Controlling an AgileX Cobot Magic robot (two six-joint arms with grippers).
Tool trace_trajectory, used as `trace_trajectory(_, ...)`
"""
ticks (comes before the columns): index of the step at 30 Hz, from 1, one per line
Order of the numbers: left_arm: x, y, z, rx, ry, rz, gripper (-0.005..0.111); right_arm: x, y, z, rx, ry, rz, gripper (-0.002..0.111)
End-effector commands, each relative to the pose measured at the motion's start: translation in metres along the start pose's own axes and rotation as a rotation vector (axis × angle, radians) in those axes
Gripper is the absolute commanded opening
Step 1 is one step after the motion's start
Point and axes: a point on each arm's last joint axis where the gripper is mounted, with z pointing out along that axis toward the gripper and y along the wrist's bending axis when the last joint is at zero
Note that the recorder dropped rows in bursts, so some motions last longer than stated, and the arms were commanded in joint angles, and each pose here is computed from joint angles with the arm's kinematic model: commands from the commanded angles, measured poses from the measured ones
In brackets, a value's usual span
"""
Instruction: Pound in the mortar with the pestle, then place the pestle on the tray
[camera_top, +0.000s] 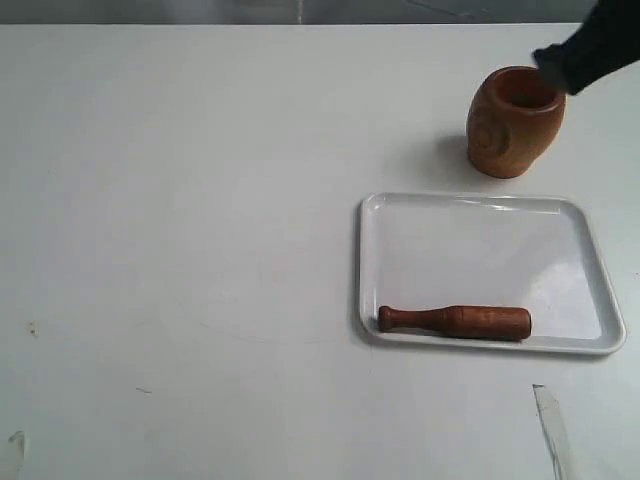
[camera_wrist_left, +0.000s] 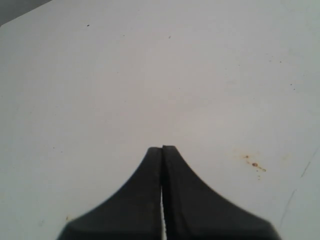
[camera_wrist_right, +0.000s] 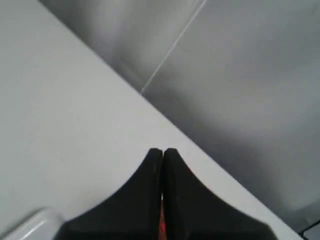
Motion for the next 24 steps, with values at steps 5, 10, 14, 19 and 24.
trace_trajectory(5, 0.000, -0.001, 0.000, 0.008, -0.007, -0.012, 0.000, 0.038, -0.007, -0.092, 0.069, -0.288, 0.066, 0.000)
trace_trajectory(10, 0.000, -0.001, 0.000, 0.008, -0.007, -0.012, 0.000, 0.066, -0.008, -0.138, 0.121, -0.438, 0.135, 0.000)
trace_trajectory(14, 0.000, -0.001, 0.000, 0.008, -0.007, -0.012, 0.000, 0.084, -0.008, -0.161, 0.144, -0.506, 0.190, 0.000)
trace_trajectory(19, 0.000, -0.001, 0.000, 0.008, -0.007, -0.012, 0.000, 0.108, -0.003, -0.180, 0.125, -0.476, 0.229, 0.000)
trace_trajectory(24, 0.000, -0.001, 0.000, 0.008, -0.007, -0.012, 0.000, 0.122, 0.014, -0.174, -0.055, -0.290, 0.208, 0.000)
